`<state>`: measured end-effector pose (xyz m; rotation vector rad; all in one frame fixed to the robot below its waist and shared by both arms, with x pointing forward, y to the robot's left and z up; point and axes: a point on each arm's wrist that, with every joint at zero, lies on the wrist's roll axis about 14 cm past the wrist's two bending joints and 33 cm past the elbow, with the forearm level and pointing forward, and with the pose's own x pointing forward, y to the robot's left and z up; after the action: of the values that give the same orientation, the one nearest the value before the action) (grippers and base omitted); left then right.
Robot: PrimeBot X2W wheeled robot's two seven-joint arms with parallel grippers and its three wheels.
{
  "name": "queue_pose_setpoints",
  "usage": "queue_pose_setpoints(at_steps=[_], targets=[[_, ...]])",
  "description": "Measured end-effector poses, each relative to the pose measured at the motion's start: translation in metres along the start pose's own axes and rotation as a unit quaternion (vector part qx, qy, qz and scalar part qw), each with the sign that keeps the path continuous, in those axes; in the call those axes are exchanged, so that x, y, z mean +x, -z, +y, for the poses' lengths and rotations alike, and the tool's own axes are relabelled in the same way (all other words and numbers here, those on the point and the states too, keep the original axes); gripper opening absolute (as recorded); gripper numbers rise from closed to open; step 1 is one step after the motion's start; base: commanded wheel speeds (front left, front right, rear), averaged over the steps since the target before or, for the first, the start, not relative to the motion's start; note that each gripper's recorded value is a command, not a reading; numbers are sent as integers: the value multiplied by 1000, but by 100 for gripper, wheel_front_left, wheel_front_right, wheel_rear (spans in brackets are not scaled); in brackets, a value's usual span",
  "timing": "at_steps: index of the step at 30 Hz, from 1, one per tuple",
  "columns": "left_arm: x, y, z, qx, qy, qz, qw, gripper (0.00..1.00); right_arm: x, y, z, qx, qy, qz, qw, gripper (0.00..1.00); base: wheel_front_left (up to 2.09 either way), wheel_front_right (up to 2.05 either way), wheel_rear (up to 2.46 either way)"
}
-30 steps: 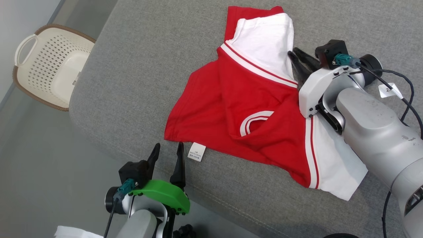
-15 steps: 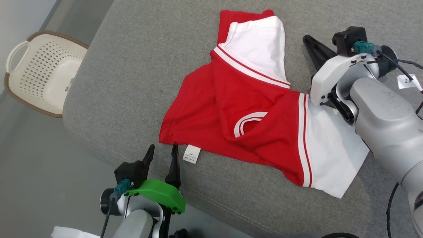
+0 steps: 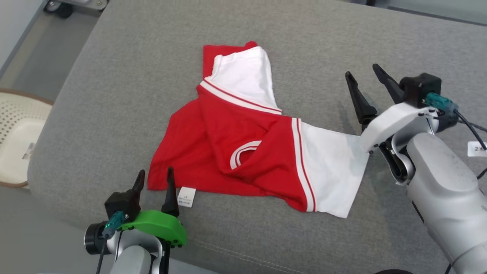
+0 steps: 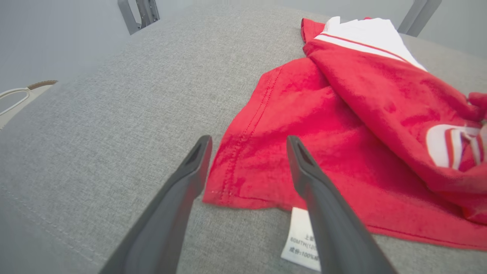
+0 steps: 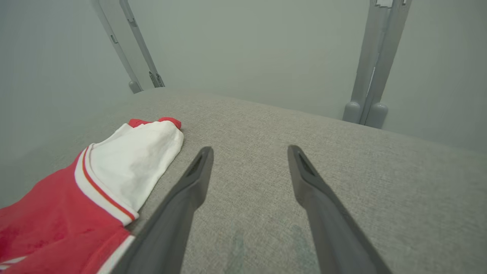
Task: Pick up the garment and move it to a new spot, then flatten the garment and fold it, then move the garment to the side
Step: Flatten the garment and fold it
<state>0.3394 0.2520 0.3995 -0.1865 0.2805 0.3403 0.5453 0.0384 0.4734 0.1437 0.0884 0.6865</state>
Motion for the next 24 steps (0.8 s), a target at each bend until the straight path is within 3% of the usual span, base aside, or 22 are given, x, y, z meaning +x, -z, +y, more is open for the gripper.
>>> queue_pose_setpoints(at_steps=[5,15,24], targets=[[6,-8,-13,6,27,-16,999,100,-56,-8,-33,-4,72,-20,997,100,0,0,0],[9,-10,-48,6,81,-23,996,100,-174,7,-62,9,197,-21,980,100,0,0,0],[16,-14,-86,18,134,-28,990,100,-227,11,-68,18,258,-27,966,100,0,0,0]])
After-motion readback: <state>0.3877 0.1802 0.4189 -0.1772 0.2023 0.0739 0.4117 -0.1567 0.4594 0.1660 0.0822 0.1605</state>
